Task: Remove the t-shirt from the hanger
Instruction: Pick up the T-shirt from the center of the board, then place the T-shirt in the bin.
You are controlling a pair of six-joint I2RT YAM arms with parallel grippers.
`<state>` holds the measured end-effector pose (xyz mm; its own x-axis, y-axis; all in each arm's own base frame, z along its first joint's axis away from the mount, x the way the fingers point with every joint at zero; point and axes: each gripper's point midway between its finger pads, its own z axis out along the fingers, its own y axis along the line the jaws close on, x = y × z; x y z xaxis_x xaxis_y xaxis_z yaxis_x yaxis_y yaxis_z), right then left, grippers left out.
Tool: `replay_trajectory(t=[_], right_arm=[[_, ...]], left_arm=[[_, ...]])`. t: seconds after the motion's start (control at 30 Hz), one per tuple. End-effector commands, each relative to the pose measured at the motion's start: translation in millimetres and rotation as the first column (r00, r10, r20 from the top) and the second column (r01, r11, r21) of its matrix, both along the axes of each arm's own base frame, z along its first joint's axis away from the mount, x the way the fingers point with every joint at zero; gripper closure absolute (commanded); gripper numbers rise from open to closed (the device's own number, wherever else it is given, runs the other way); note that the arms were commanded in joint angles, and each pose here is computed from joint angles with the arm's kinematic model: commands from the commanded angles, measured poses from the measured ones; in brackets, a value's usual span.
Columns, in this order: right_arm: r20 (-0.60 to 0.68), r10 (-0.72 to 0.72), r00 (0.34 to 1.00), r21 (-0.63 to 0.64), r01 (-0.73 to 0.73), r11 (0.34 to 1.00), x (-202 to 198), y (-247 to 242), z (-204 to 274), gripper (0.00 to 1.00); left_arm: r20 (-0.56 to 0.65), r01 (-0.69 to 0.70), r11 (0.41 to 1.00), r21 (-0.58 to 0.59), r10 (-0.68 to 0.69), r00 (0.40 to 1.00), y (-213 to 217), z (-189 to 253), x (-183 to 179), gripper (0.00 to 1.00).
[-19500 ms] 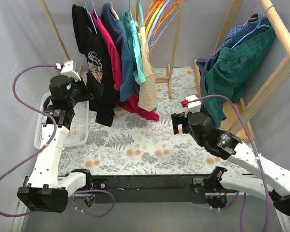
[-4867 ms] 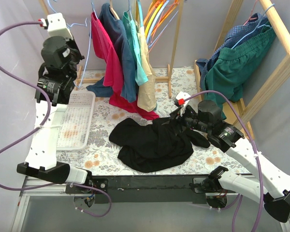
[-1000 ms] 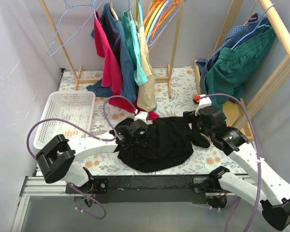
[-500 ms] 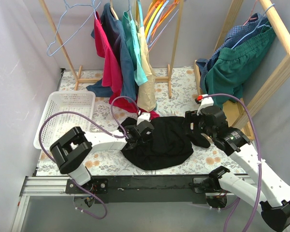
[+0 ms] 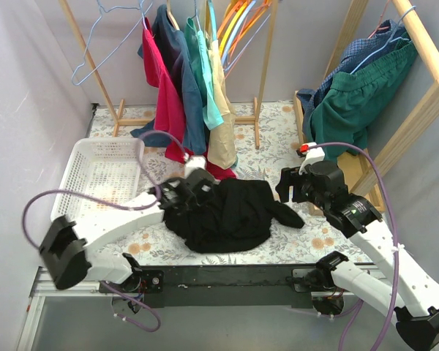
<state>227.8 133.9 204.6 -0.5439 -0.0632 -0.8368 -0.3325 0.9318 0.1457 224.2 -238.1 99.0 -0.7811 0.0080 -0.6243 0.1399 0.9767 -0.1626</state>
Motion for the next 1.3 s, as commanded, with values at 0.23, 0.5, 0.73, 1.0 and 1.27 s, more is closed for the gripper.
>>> replay_trajectory(t=[0.23,0.5,0.73,1.0,1.27], right_arm=[[0.046,0.069,0.997,0.070,-0.073,0.995,10.2,22.0,14.9,0.23],[0.045,0.082,0.996,0.072,-0.085,0.994,13.9,26.7,18.4,0.23],[0.039,0.108,0.993,0.091,-0.111,0.990,13.8,33.3,18.3,0.23],[0.049,0.145,0.988,0.116,-0.149,0.982,16.0,43.8,34.8,0.23],[0.028,0.209,0.977,0.134,-0.211,0.968,15.1,57.4,35.2,0.24]], left_arm=[[0.389,-0.360,0.932,-0.048,0.349,0.852,140.5,220.3,55.2,1.00],[0.595,-0.491,0.855,-0.166,0.484,0.641,194.1,334.1,67.3,1.00],[0.726,-0.543,0.792,-0.279,0.544,0.421,226.3,437.4,56.9,1.00],[0.755,-0.630,0.728,-0.270,0.566,0.330,244.7,460.1,55.5,1.00],[0.789,-0.758,0.616,-0.215,0.567,0.237,272.2,436.1,64.3,1.00]])
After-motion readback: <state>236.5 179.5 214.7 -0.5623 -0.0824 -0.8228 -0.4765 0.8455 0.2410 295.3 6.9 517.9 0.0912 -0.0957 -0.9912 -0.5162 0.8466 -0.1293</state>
